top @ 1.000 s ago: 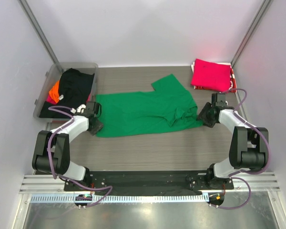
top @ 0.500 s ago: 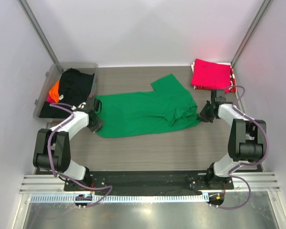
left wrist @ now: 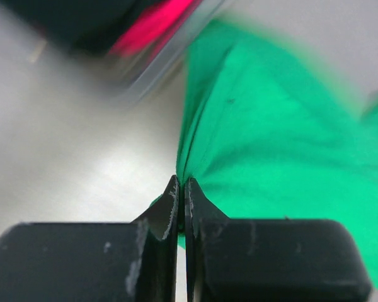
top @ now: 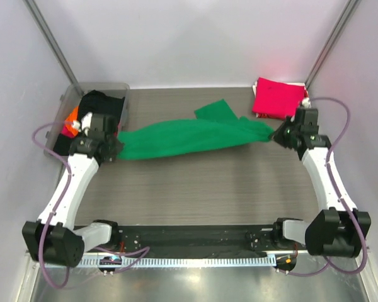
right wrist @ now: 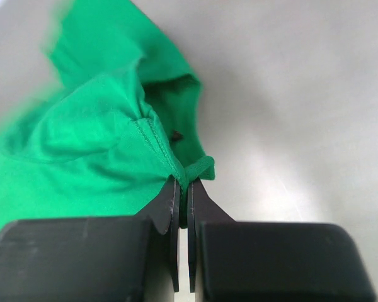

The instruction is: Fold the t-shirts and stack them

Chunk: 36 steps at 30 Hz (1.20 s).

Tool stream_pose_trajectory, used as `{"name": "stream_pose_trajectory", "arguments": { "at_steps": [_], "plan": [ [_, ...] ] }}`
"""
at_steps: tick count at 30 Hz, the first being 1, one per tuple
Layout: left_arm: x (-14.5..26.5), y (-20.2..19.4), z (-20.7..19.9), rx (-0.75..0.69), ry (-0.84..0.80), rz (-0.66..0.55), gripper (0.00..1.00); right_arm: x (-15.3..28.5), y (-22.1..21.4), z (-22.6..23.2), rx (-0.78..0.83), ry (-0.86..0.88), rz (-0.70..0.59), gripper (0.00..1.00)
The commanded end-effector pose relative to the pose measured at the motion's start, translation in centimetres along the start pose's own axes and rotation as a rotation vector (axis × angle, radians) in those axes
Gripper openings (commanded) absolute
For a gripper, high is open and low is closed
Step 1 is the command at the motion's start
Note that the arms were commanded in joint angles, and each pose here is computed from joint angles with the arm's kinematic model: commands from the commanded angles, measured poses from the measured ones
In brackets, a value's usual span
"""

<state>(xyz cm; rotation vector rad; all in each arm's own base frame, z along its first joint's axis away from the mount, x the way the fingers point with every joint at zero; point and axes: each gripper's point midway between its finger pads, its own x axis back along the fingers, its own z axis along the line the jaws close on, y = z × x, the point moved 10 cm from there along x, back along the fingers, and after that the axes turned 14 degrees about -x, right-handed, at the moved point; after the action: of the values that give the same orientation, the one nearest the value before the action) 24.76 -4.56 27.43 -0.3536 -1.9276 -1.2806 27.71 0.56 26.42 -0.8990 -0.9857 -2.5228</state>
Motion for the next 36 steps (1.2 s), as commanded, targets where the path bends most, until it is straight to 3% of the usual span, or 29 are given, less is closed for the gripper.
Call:
{"name": "stream_pose_trajectory", "arguments": {
  "at_steps": [1, 2, 8, 15, 17, 18, 20, 21, 24, 27, 29, 32, 35, 36],
  "plan": [
    [-1.5, -5.8, 3.2, -0.006, 0.107, 0.181, 0.00, -0.7, -4.4, -4.6, -0.020, -0.147, 0.131, 0.01],
    [-2.2, -7.9, 4.3, -0.009, 0.137, 0.230, 0.00, -0.8, -5.1, -5.2, -0.038, -0.169, 0.139, 0.01],
    [-2.5, -12.3, 7.5, 0.078, 0.241, 0.279, 0.00, -0.7, -9.7, -9.2, -0.193, -0.298, 0.196, 0.01],
    [-1.0, -12.3, 7.9, 0.151, 0.281, 0.290, 0.02, 0.0, -12.7, -11.2, -0.297, -0.327, 0.228, 0.01],
    [-0.6, -12.4, 7.9, 0.179, 0.265, 0.289, 0.07, 0.2, -13.3, -11.4, -0.319, -0.324, 0.251, 0.12],
    [-0.3, -12.7, 7.9, 0.191, 0.253, 0.308, 0.23, 0.6, -13.7, -11.2, -0.346, -0.296, 0.281, 0.36],
    [0.5, -12.7, 7.9, 0.219, 0.213, 0.293, 0.50, 0.9, -14.0, -11.2, -0.366, -0.276, 0.289, 0.57],
    [1.1, -12.7, 8.0, 0.223, 0.202, 0.294, 0.69, 1.3, -14.1, -11.2, -0.371, -0.276, 0.292, 0.69],
    [3.2, -11.4, 8.3, 0.209, 0.171, 0.205, 0.85, 3.2, -12.4, -10.0, -0.335, -0.224, 0.181, 0.78],
    [4.9, -9.0, 8.2, 0.143, 0.129, 0.071, 0.87, 4.8, -9.5, -7.2, -0.262, -0.080, 0.080, 0.79],
    [5.3, -7.0, 7.0, 0.104, 0.038, -0.001, 0.87, 4.6, -7.5, -4.6, -0.193, 0.026, 0.082, 0.80],
    [4.1, -5.1, 4.9, -0.002, -0.060, -0.001, 0.84, 2.5, -5.9, -0.4, -0.051, 0.054, 0.152, 0.80],
    [1.6, -4.1, 3.4, -0.091, -0.045, 0.081, 0.81, 0.7, -6.1, 4.8, 0.114, 0.131, 0.226, 0.80],
    [1.0, -4.1, 3.1, -0.114, -0.041, 0.103, 0.80, -2.4, -7.0, 5.5, 0.129, 0.111, 0.312, 0.79]
  ]
}}
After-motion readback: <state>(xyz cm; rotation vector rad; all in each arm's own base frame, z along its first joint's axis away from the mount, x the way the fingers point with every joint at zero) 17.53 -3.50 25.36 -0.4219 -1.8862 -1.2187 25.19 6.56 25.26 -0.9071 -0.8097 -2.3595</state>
